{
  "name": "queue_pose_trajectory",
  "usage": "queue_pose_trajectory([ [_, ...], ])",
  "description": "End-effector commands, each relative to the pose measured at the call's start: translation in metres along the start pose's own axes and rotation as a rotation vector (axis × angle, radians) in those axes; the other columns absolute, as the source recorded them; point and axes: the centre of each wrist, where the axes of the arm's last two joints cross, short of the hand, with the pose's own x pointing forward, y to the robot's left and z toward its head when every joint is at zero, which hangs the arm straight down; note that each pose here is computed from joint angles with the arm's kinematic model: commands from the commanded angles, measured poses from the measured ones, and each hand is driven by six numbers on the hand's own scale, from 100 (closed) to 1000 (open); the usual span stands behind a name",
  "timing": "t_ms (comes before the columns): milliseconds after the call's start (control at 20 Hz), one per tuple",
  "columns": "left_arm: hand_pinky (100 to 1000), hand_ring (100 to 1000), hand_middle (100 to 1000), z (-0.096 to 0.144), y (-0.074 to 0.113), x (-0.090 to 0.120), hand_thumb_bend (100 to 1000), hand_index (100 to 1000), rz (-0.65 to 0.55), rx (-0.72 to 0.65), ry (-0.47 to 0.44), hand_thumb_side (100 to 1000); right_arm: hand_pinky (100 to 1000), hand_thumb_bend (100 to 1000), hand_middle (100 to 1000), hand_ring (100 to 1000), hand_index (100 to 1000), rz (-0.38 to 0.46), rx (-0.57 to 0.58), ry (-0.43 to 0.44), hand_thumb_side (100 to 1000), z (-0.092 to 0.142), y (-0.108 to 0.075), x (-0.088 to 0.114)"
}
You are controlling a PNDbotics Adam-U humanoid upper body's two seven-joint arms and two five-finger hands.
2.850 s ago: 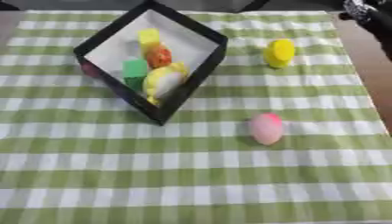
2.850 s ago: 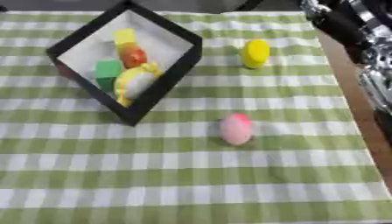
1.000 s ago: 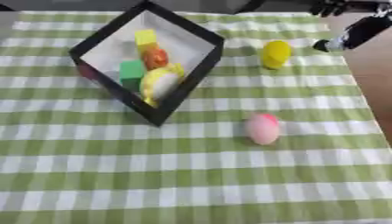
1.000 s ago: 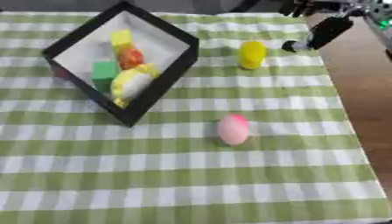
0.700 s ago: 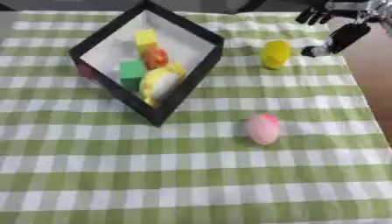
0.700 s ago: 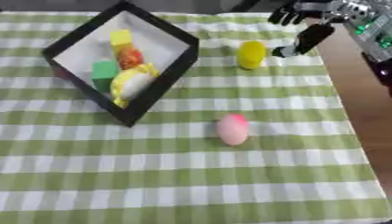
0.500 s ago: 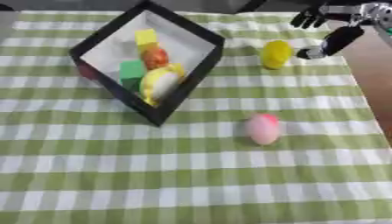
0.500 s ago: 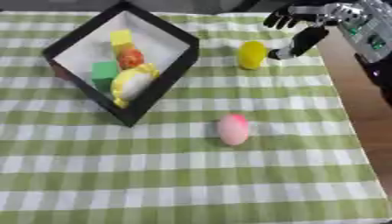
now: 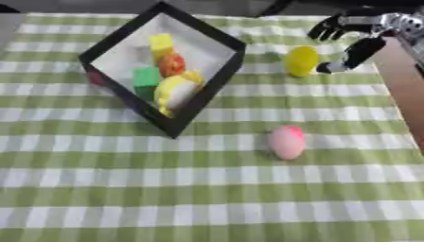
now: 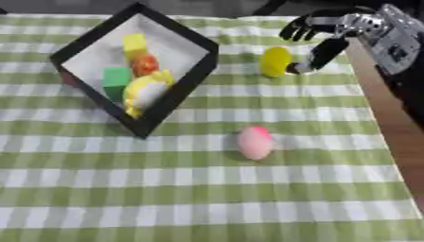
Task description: Pick up objects on the table and place them in the box.
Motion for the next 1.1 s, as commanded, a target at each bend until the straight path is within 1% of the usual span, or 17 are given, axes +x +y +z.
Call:
queue_pose_trajectory([
  [50, 819, 790, 795, -0.003, 0.002, 0.007, 297, 775, 0.007, 0.003, -0.025, 643, 879, 424, 856, 882, 909, 0.017, -0.05, 0.015, 252, 0.003, -0.012, -0.001],
  [650, 835, 790, 794, -0.002, 0.001, 0.006, 297, 772, 0.018, 0.008, -0.018, 646, 877, 423, 852, 879, 912, 0.029, -0.045, 0.008, 278, -0.013, -0.002, 0.003],
  [850, 838, 792, 796, -0.001, 0.001, 0.006, 291, 774, 0.024, 0.008, -0.015, 652, 875, 421, 849, 874, 910, 0.028, -0.05, 0.018, 273, -0.018, 0.001, 0.003],
  [950, 840, 793, 797, -0.001, 0.001, 0.006, 287, 774, 0.025, 0.008, -0.016, 654, 873, 422, 836, 868, 906, 0.03, -0.05, 0.022, 271, -0.02, 0.003, 0.003],
  [1100, 843, 794, 798, -0.001, 0.001, 0.006, 284, 775, 0.028, 0.007, -0.018, 658, 864, 414, 789, 853, 875, 0.031, -0.046, 0.025, 256, -0.022, 0.006, 0.003],
])
